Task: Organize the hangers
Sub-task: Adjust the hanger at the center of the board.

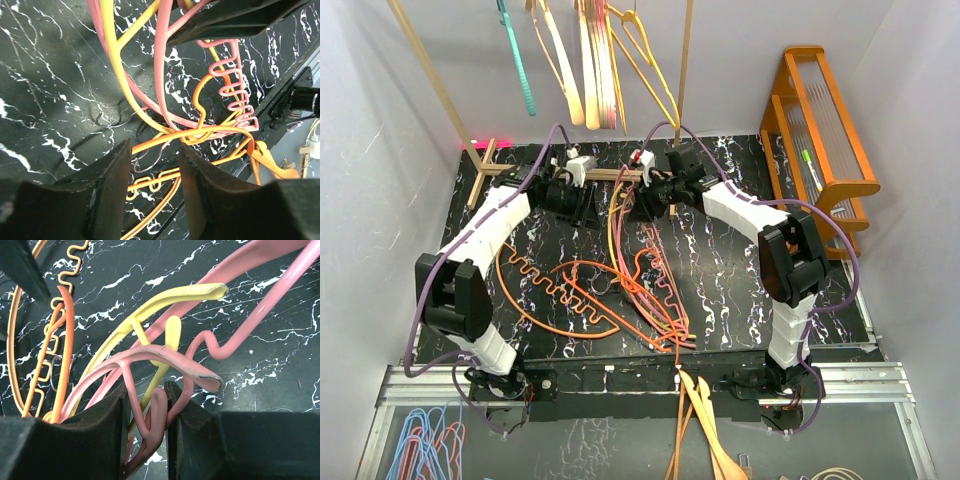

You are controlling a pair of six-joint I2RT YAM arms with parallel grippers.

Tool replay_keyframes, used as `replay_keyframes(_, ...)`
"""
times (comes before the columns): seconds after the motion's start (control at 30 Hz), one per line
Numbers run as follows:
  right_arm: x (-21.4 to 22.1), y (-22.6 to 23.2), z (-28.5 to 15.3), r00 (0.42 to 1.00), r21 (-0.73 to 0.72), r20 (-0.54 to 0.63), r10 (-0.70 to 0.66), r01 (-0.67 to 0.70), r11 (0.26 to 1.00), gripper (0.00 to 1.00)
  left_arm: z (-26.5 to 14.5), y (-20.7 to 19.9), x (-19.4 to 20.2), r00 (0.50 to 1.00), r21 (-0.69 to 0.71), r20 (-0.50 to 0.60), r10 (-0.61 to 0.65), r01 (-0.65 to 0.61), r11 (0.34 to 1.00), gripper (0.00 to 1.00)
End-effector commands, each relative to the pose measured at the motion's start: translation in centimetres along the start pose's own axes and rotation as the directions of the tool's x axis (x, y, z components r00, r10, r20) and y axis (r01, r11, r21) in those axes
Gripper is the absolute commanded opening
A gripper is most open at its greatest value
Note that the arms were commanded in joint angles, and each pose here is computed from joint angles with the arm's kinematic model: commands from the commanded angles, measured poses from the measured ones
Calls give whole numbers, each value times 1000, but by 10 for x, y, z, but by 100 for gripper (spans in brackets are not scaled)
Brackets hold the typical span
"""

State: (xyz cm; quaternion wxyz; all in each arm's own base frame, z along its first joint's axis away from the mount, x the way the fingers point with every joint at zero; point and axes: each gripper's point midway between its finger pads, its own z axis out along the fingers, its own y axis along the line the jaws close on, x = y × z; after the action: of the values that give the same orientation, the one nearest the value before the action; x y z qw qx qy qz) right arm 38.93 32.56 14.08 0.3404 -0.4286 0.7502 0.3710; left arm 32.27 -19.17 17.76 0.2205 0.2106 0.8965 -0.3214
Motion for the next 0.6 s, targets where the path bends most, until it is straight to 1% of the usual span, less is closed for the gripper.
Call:
replay_keyframes(0.0, 43, 15, -7, 981, -74, -122, -149, 141, 987, 8, 12, -4, 18, 997, 111, -72, 38, -30, 993, 45)
replay_keyframes(0.1, 42, 18, -13, 979, -67, -119, -163, 156, 986, 8, 23, 7, 38, 988, 128, -131, 81, -64, 990, 47)
replay_keyframes(0.2, 43, 17, -19, 979, -54, -116, -165, 159, 986, 8, 26, 11, 59, 974, 151, -191, 118, -90, 984, 50)
replay_keyframes(0.3, 43, 19, -23, 982, -59, -107, -154, 148, 987, 8, 29, 29, 77, 962, 82, -243, 121, -104, 991, 50)
replay_keyframes(0.4, 42, 22, -25, 984, -72, -94, -149, 143, 987, 8, 36, 33, 80, 962, 82, -238, 136, -119, 989, 51)
replay_keyframes(0.47, 41, 23, -25, 985, -74, -88, -148, 142, 987, 8, 42, 32, 81, 959, 105, -234, 158, -137, 985, 51)
replay_keyframes(0.57, 42, 23, -24, 986, -72, -85, -140, 134, 988, 8, 50, 26, 82, 954, 158, -249, 168, -131, 979, 51)
